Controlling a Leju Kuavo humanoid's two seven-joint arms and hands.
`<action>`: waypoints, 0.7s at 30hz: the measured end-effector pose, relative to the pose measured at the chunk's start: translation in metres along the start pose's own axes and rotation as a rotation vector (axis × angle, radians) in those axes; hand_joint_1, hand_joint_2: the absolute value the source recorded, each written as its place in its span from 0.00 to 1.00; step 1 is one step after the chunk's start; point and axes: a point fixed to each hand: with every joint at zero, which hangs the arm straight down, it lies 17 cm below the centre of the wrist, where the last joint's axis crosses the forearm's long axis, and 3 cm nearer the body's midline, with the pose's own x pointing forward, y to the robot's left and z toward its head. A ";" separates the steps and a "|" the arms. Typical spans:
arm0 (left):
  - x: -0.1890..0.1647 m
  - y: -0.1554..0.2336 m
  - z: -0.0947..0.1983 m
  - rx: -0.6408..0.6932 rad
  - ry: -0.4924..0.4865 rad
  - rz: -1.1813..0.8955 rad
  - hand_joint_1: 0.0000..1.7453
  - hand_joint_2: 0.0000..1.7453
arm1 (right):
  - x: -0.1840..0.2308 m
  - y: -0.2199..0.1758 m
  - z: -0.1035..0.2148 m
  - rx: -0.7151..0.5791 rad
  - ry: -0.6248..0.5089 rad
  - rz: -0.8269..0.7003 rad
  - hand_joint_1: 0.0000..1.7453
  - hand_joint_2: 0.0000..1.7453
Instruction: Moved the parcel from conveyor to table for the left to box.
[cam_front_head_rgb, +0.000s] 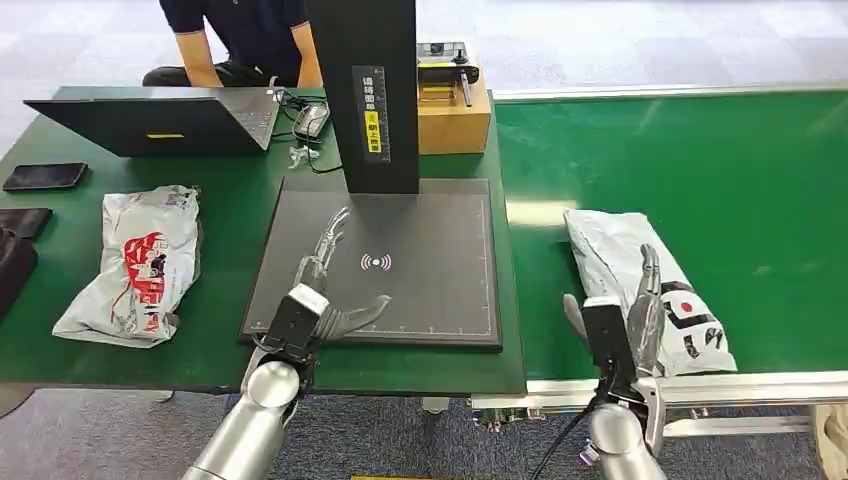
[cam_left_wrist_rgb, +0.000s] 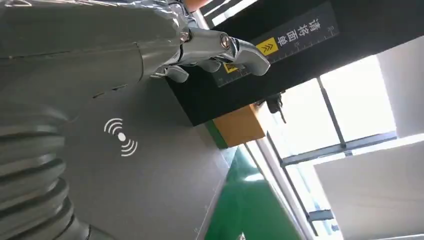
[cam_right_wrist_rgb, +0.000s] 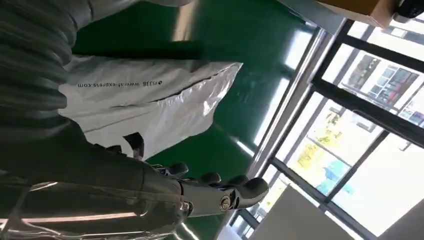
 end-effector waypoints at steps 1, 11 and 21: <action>0.000 0.000 0.000 0.000 0.000 -0.001 0.00 1.00 | 0.000 0.000 0.000 0.000 0.000 0.002 0.00 1.00; -0.001 0.000 0.000 0.003 0.008 -0.004 0.00 1.00 | -0.006 -0.003 -0.008 -0.011 0.016 0.008 0.00 1.00; -0.002 0.001 0.000 0.006 0.009 -0.008 0.00 1.00 | -0.021 -0.009 -0.013 -0.033 0.058 0.009 0.00 1.00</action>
